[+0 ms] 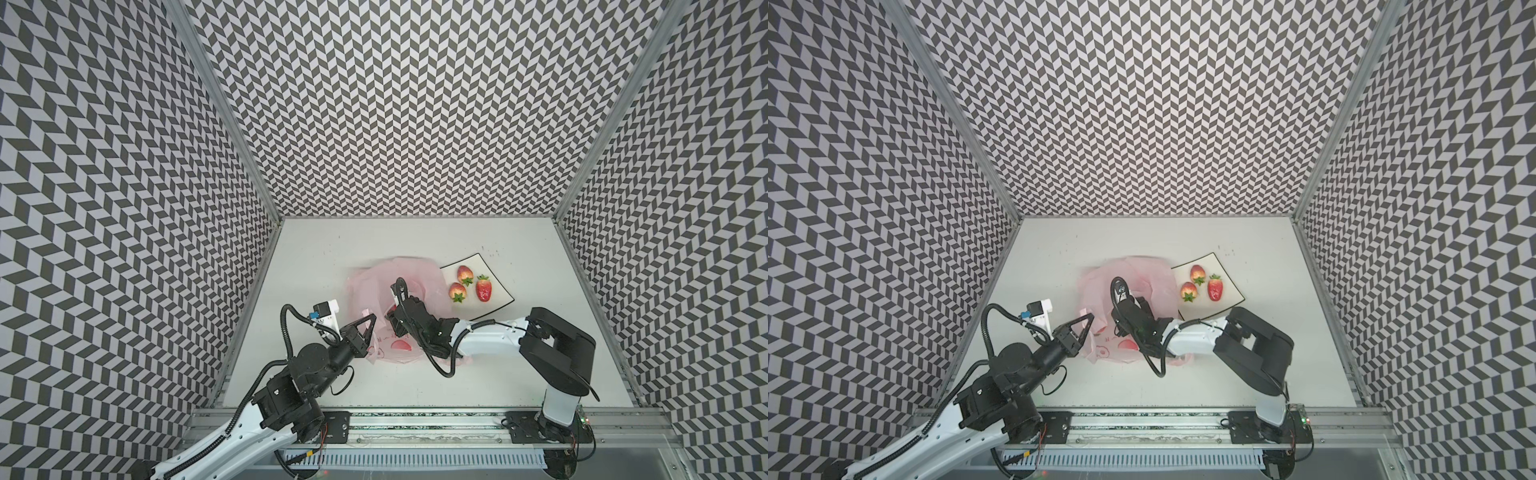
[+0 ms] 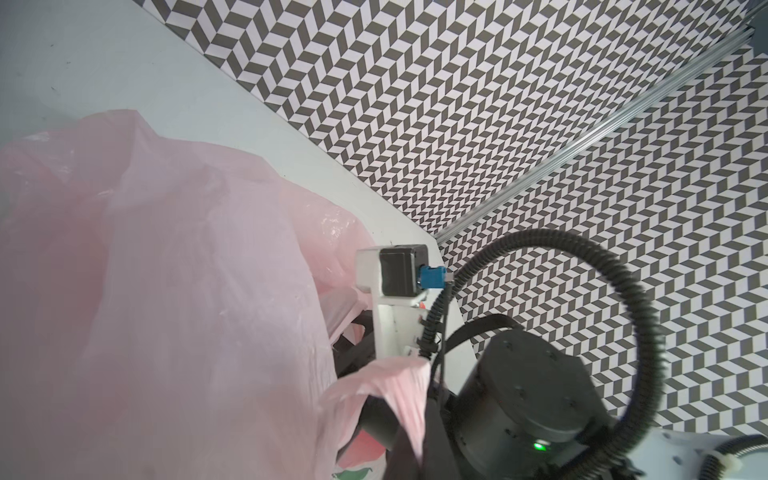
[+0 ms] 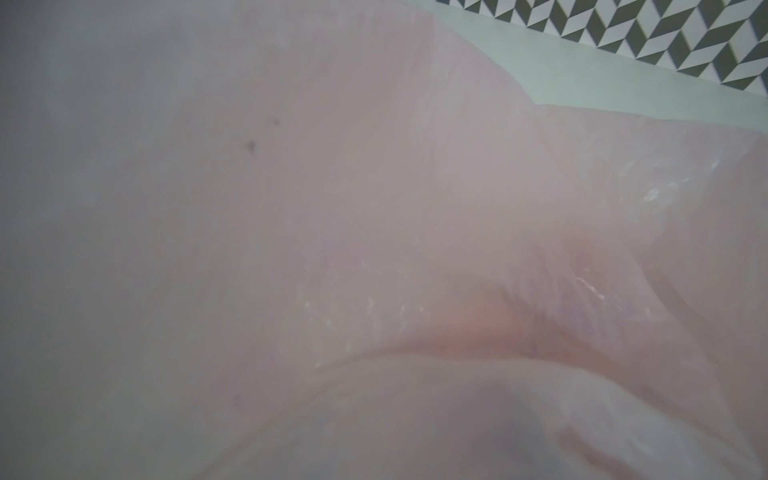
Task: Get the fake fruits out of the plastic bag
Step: 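Move the right gripper back into the bag mouth while the left gripper holds the bag, then push the right gripper deeper into the bag toward the remaining fruit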
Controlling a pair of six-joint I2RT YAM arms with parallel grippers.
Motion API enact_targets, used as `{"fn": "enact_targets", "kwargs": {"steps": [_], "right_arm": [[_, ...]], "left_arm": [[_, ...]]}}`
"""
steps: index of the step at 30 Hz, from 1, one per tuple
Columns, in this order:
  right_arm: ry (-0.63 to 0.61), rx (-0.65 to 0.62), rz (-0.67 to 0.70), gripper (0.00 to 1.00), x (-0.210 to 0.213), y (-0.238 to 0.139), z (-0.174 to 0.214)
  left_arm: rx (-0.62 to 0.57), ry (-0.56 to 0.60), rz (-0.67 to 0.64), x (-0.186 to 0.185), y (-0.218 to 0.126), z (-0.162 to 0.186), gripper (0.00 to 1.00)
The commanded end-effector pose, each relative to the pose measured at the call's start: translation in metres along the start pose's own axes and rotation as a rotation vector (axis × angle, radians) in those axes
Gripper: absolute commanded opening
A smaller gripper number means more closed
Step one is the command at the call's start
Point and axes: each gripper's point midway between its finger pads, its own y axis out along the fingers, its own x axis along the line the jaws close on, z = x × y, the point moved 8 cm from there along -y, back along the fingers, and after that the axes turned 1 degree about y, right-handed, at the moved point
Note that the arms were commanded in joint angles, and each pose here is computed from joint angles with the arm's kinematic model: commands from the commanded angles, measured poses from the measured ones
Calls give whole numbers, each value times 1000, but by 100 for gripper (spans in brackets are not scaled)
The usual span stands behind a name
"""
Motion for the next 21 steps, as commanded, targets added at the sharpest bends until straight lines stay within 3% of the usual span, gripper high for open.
{"fn": "enact_targets", "kwargs": {"steps": [1,13,16,21], "right_arm": [[25,-94,107,63,-6,15,-12],[71,-85,184,72,-9,74,-4],[81,-66,154,72,-12,89,1],[32,3,-42,70,-3,108,5]], "left_arm": [[3,22,19,-8,-2,-6,0],[12,6,-1,-4,-2,-3,0],[15,3,-5,-3,-2,-2,0],[11,-5,-21,1,-1,0,0]]}}
